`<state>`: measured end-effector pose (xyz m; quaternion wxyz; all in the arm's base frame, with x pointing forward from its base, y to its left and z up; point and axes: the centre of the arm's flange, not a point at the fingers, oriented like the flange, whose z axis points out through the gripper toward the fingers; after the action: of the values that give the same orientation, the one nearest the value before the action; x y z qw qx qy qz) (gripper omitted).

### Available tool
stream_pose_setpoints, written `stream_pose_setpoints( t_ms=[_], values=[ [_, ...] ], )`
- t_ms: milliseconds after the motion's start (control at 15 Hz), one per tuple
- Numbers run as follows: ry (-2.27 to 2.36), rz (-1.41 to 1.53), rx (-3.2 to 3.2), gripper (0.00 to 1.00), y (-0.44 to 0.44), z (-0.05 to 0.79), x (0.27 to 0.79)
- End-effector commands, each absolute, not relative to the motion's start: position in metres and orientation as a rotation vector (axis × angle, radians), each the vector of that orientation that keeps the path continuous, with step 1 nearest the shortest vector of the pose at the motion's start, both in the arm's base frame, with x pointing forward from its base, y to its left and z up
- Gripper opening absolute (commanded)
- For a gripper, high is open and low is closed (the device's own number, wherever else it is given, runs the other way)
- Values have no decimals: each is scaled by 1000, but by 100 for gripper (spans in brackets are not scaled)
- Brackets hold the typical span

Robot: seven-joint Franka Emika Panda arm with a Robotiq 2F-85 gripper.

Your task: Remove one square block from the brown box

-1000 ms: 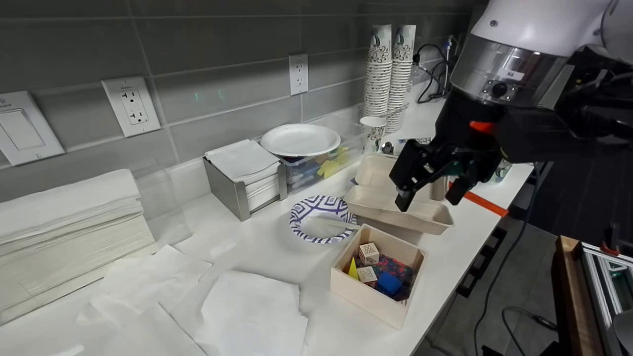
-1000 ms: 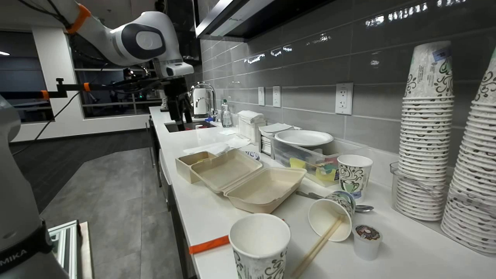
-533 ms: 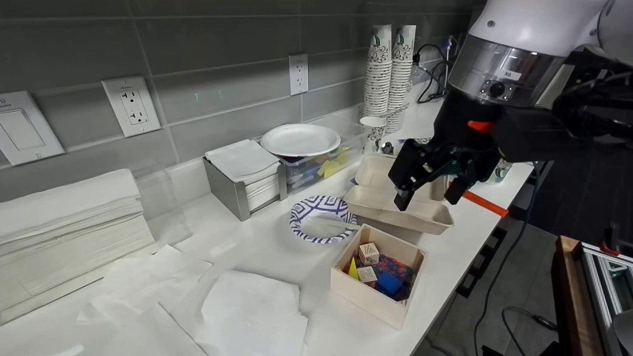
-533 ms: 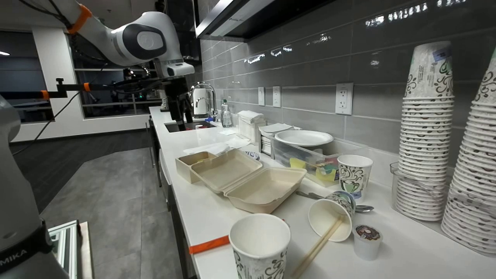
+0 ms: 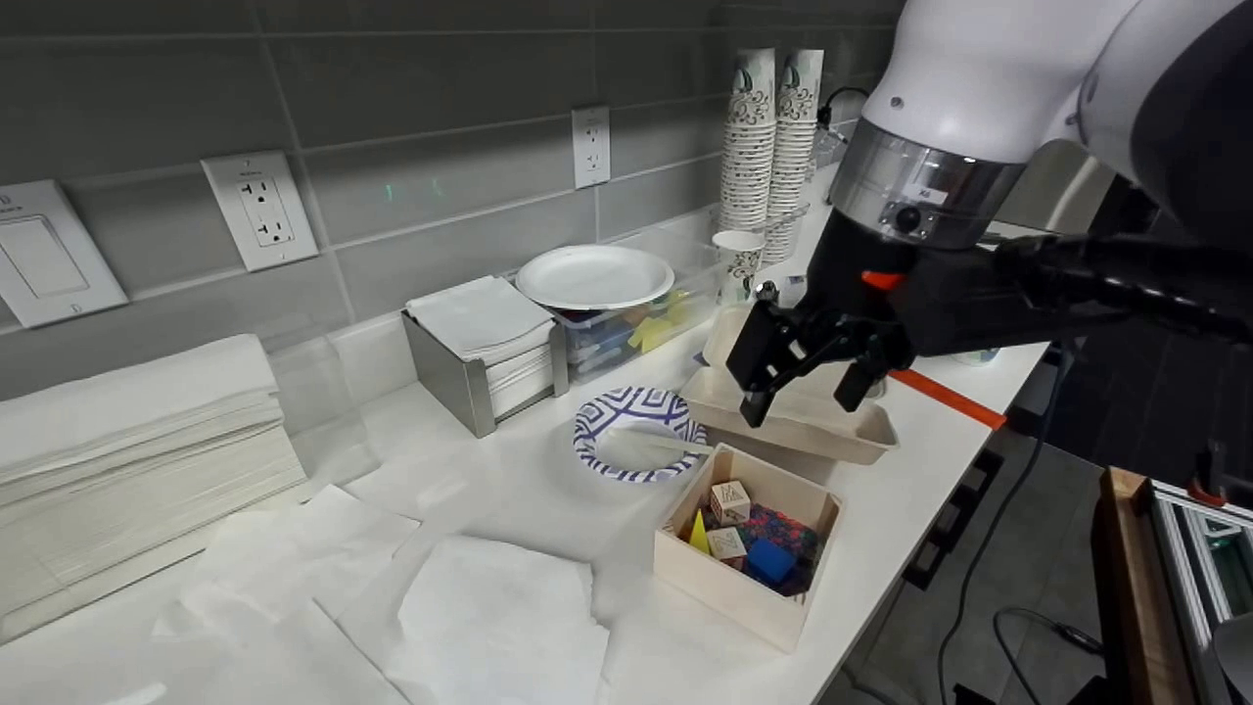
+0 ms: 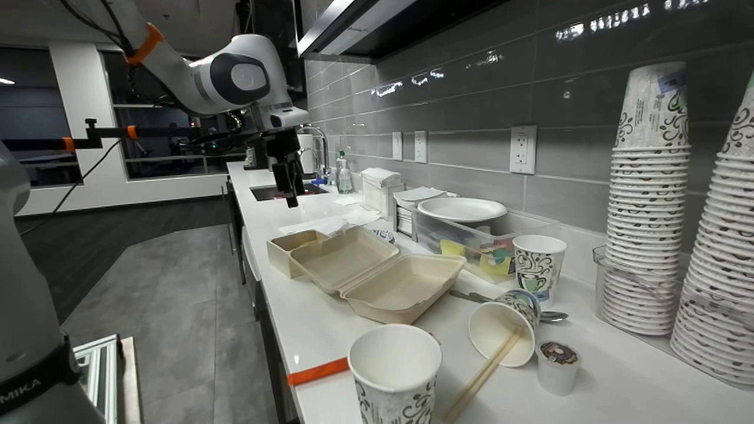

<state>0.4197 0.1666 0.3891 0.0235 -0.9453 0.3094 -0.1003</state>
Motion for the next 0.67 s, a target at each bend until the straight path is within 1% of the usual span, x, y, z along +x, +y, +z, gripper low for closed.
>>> stream_pose_setpoints(
  t_ms=[0,133,200,267,333,400,600],
  values=[
    [992,-281,-2921,100,184,363,452],
    [1032,-247,-2925,100,187,351,459],
    [1060,-241,-2928,91,186,345,462],
    [1074,-227,-2922,86,186,340,464],
    [1095,-238,-2915,77,185,333,467],
    [1111,-226,-2911,74,186,329,470],
    [1145,-228,-2912,55,185,313,475]
  ],
)
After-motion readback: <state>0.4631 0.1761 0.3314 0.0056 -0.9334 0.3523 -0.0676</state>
